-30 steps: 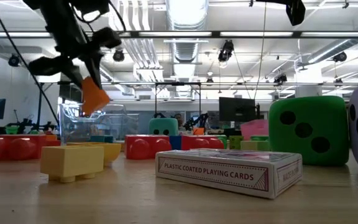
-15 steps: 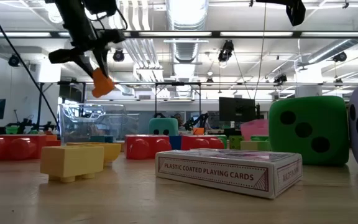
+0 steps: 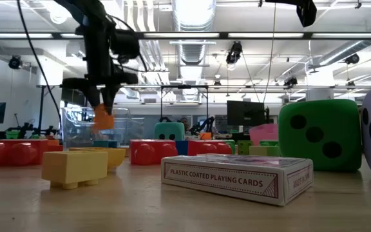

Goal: Pick & Place Toys
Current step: Put the orange game piece into the transparent bin

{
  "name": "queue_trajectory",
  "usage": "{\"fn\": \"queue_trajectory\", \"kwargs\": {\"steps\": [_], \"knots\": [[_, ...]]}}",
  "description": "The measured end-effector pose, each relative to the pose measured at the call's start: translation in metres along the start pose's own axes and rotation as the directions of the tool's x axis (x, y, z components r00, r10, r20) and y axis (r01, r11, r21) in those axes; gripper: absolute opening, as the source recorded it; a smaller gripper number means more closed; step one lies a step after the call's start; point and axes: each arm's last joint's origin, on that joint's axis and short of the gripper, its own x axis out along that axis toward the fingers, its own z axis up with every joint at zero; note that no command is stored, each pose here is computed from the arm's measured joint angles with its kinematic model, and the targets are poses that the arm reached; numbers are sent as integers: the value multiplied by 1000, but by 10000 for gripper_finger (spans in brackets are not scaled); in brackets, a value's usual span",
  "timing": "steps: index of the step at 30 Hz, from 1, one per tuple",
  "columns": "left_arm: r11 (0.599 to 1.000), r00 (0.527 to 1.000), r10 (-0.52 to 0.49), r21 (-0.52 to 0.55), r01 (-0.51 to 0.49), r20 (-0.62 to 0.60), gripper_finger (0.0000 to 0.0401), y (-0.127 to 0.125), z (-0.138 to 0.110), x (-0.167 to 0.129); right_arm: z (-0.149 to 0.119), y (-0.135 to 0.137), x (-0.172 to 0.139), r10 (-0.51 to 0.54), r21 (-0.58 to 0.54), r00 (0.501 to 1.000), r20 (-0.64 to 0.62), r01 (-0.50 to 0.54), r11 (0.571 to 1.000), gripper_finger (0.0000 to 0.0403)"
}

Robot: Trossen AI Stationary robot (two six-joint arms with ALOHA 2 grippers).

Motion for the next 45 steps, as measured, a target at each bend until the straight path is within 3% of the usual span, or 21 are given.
{"fn": "queue_trajectory", "kwargs": {"steps": [15,45], "knots": [[995,991,75,74,-67,-107,118,-10,2,37,0,0,0,0,3,1000,0,0,1000,15],[995,991,76,77,-67,-112,118,-10,2,38,0,0,0,0,3,1000,0,0,1000,15]]}}
